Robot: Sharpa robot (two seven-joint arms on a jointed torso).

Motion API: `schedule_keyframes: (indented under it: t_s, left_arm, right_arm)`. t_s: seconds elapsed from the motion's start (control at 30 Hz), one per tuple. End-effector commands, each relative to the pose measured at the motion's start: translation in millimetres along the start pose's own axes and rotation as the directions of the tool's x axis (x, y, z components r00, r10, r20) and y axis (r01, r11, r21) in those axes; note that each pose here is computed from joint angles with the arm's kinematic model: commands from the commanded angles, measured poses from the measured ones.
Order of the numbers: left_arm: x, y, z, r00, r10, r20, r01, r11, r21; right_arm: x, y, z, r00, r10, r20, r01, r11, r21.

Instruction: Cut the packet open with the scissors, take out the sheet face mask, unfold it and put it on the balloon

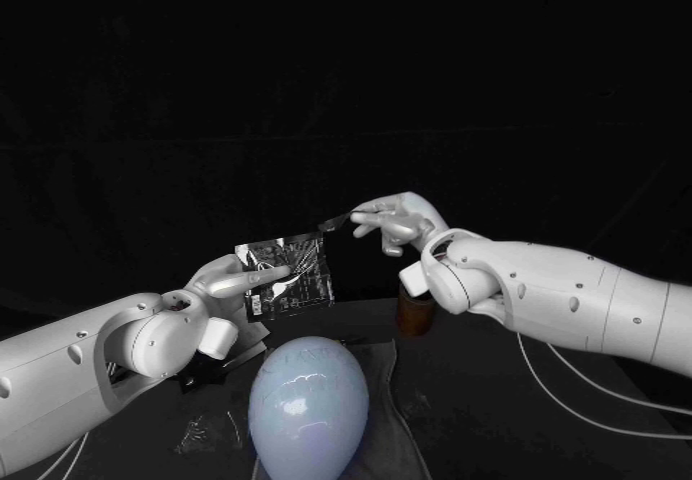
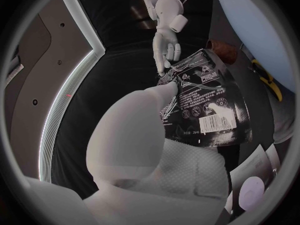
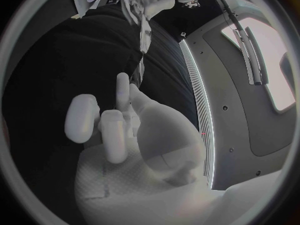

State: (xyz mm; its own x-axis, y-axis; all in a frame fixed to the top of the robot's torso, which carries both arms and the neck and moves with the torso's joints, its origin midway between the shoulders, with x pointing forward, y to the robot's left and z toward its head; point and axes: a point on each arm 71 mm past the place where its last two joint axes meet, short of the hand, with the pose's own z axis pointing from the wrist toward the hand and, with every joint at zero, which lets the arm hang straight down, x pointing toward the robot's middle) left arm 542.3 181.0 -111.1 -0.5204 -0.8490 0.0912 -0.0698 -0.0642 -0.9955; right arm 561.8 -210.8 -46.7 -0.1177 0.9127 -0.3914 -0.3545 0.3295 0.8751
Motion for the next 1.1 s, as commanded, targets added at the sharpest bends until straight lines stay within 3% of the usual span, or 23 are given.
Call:
schedule_keyframes:
  t_s: [0.03,0.33,0.6,0.77,0.9,1.0,1.1]
  left_arm:
    - [-0.2,0.0,-0.1,1.0,0.007,-0.012,-0.007,1.0,0.007]
    - [-2.5,1.1,-0.4,1.0,0.01,-0.006,-0.01,1.0,0.003]
    - [-2.7,1.5,-0.4,1.0,0.012,-0.004,-0.012,1.0,0.001]
    - [-3.5,1.5,-0.3,1.0,0.012,-0.001,-0.012,1.0,0.002]
    - [-5.9,1.4,-0.9,1.0,0.013,0.007,-0.013,1.0,0.003]
    - [-8.7,1.1,-2.4,1.0,0.014,0.015,-0.014,1.0,0.004]
    - [-11.0,0.8,-4.1,1.0,0.014,0.021,-0.015,1.0,0.005]
  right_arm:
    - [-14.8,7,8.2,0.993,-0.089,0.082,0.089,0.996,0.003]
    - [-30.4,29,28.1,0.974,-0.137,0.179,0.145,0.989,-0.031]
    - [-33.1,38,31.6,0.967,-0.156,0.201,0.17,0.984,-0.051]
    - [-32.1,38,29.9,0.974,-0.17,0.149,0.178,0.983,-0.043]
    - [-29.6,34,22.3,0.981,-0.183,0.062,0.184,0.983,-0.021]
    - [-26.2,28,9.2,0.978,-0.205,-0.031,0.205,0.979,-0.002]
    - [-23.7,21,-3.9,0.972,-0.215,-0.09,0.217,0.976,0.015]
